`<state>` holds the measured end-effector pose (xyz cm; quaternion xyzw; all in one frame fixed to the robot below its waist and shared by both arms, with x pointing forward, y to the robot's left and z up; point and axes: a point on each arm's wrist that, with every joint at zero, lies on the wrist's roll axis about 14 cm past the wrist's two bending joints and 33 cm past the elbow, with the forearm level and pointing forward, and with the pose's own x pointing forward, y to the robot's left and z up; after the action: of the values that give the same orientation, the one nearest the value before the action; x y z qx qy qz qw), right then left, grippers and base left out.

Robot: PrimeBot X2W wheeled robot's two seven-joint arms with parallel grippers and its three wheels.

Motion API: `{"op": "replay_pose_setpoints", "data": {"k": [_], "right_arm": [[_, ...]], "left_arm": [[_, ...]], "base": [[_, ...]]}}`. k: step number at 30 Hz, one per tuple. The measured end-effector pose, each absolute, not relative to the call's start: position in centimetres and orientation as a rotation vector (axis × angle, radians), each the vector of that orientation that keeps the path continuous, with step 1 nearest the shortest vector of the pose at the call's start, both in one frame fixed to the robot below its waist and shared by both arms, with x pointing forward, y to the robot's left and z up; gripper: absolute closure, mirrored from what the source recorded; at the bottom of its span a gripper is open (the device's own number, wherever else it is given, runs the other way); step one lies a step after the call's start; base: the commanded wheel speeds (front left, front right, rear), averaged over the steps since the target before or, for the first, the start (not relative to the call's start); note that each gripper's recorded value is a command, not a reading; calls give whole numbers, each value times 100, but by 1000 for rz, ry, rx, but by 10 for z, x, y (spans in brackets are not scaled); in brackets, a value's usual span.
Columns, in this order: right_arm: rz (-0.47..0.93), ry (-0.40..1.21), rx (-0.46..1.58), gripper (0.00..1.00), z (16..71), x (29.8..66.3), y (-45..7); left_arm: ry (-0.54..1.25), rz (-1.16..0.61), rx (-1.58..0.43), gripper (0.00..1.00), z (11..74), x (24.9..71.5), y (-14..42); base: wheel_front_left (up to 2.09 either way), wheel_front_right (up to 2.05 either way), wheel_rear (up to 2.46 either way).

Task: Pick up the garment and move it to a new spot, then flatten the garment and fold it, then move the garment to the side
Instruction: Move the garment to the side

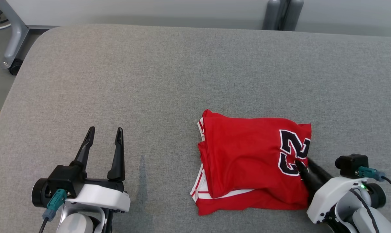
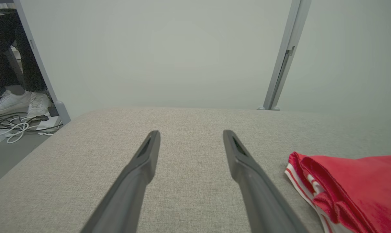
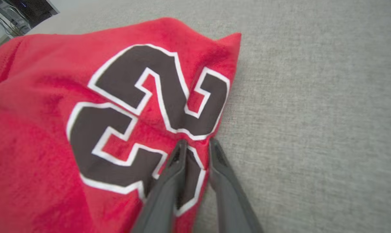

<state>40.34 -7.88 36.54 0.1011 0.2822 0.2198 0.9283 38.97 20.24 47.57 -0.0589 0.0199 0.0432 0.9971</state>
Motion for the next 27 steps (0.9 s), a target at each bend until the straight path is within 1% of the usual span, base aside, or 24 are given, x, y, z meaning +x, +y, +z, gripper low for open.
{"op": "replay_pose_setpoints", "data": {"k": [4, 8, 16, 24, 27], "right_arm": [[465, 564, 210, 100, 369, 404, -78], [453, 531, 186, 100, 376, 406, -90], [325, 474, 87, 100, 393, 398, -159], [155, 413, -11, 100, 420, 384, -240], [110, 356, -53, 100, 442, 390, -264]], "left_arm": [[40, 78, -116, 0, 474, 391, 201], [32, 61, -111, 0, 476, 395, 197], [15, -50, -86, 0, 482, 406, 168], [-7, -228, -101, 0, 491, 427, 108], [-23, -293, -108, 0, 497, 437, 86]], "base": [[0, 0, 0], [0, 0, 0], [0, 0, 0], [0, 0, 0], [0, 0, 0]]}}
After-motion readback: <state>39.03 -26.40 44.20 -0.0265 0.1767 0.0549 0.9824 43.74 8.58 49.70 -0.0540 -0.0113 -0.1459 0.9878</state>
